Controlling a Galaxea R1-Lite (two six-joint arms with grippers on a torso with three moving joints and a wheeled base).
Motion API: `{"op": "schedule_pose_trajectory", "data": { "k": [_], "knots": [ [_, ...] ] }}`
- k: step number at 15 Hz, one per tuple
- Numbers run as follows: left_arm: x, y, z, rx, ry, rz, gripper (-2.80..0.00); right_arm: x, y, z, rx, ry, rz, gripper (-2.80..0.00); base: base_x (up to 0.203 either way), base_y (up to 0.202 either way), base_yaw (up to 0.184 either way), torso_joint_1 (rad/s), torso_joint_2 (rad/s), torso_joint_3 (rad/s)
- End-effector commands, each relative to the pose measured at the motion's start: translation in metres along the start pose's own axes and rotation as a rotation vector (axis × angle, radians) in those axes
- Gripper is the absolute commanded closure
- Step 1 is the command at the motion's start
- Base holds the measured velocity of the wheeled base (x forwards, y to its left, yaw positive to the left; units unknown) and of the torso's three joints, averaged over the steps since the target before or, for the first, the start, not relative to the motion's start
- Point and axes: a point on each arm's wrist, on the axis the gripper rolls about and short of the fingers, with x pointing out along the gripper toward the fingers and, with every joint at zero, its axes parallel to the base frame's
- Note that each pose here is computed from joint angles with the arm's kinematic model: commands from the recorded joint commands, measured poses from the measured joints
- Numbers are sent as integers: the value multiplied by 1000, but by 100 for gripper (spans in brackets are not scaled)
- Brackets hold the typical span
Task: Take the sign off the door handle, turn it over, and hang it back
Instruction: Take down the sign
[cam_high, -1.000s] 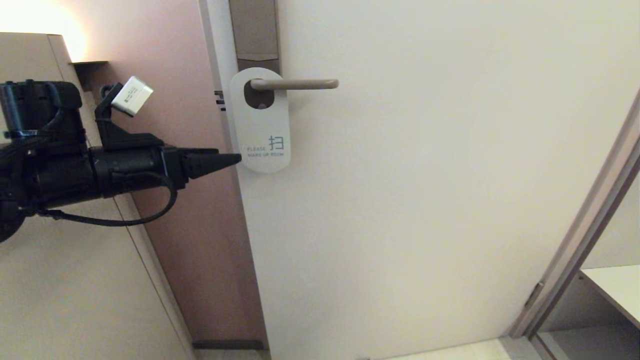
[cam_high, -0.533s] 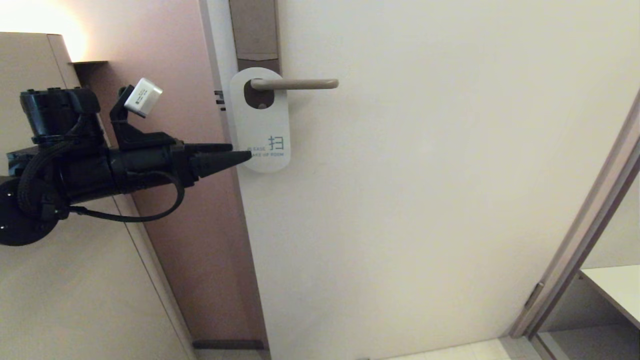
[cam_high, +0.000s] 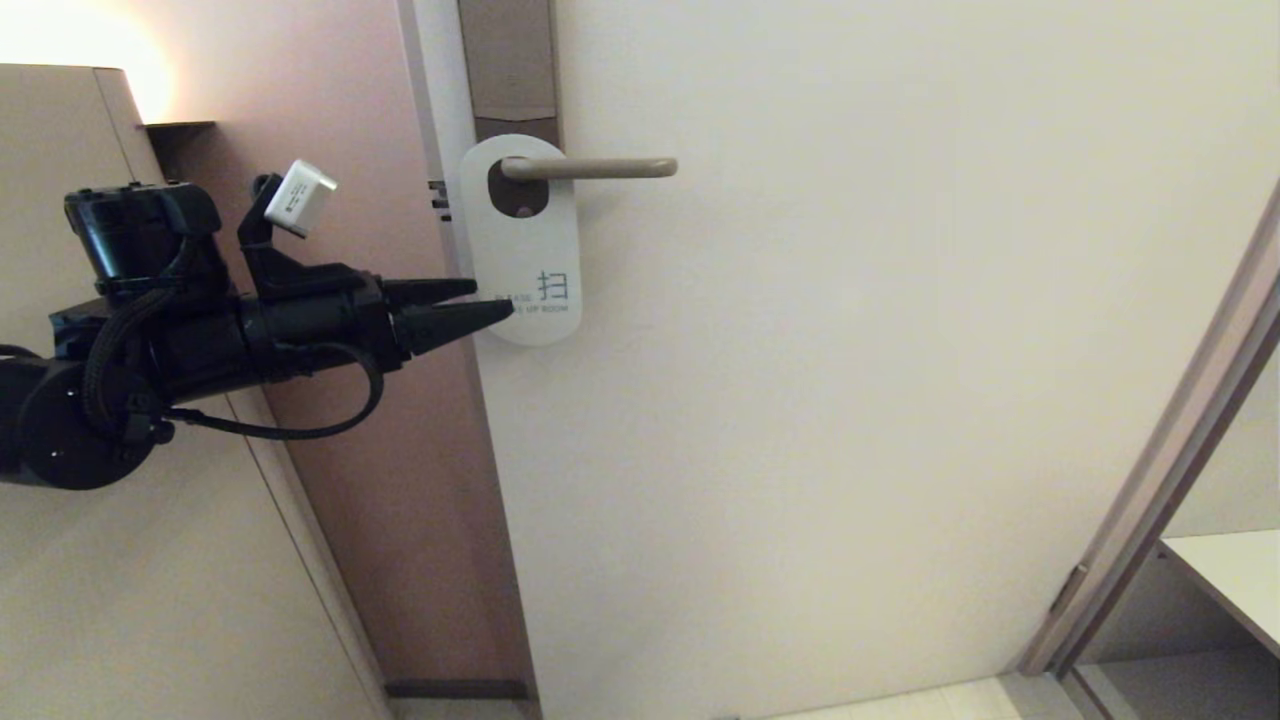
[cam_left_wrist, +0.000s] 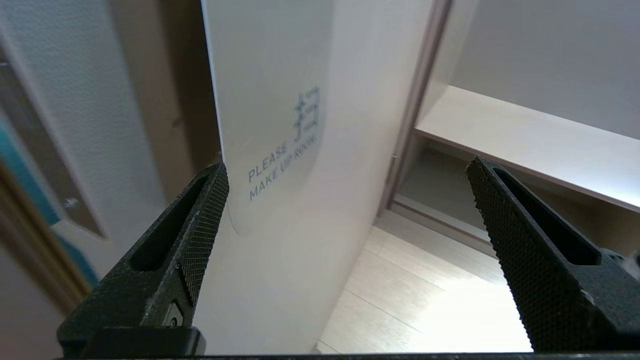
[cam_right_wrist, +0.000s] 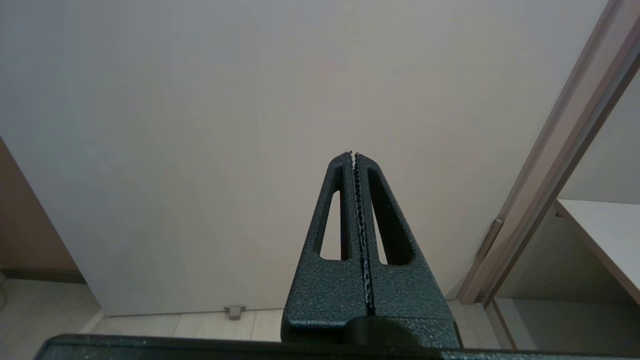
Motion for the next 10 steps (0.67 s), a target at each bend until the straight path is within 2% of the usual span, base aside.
{"op": "schedule_pose_trajectory", "data": {
  "k": [1,7,10],
  "knots": [
    [2,-1,0,2,0,-17,-280,0,0,0,-1,1,1,0,0,0,0,0,0,0],
    [9,-10,2,12,-3,-54,-280,0,0,0,-1,1,1,0,0,0,0,0,0,0],
    [15,-7,0,9,1,-59,-280,0,0,0,-1,1,1,0,0,0,0,0,0,0]
  ]
}}
